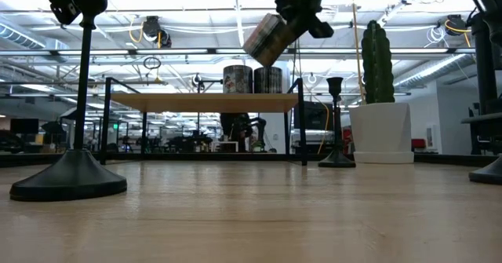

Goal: Pick & Place candle stick holders
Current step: Put the silver scented candle on the shelf

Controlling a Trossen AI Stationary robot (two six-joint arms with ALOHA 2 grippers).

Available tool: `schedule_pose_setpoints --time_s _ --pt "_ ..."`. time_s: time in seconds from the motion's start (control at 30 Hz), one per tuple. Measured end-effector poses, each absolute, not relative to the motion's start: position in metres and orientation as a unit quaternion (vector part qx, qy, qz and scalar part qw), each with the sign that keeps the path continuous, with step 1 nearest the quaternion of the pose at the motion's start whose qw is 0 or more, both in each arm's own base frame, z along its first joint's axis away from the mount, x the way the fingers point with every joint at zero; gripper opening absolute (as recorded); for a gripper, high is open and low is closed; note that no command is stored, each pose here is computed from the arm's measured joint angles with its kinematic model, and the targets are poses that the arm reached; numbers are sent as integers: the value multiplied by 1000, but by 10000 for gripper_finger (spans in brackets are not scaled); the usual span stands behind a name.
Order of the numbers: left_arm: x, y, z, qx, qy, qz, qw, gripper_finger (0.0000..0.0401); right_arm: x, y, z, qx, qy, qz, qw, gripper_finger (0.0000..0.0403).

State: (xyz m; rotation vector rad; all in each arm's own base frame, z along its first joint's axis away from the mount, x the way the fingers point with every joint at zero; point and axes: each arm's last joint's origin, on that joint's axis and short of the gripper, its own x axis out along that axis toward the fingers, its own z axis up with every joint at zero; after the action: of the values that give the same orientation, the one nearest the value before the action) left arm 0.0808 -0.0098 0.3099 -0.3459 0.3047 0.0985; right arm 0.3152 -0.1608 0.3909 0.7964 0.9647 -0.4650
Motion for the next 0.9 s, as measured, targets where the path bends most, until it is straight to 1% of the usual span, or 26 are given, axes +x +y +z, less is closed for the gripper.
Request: schedule_pose_setpoints --time_s 0.3,0.67,0.9 --pt "81 -10 310 -171 151 49 972 131 320 -175 378 372 480 -225 762 0" --pt "81 -10 310 -173 151 49 972 131 324 -196 360 375 492 -235 750 0" --pt "81 -10 310 -173 151 49 972 131 321 -198 361 374 494 -234 749 0"
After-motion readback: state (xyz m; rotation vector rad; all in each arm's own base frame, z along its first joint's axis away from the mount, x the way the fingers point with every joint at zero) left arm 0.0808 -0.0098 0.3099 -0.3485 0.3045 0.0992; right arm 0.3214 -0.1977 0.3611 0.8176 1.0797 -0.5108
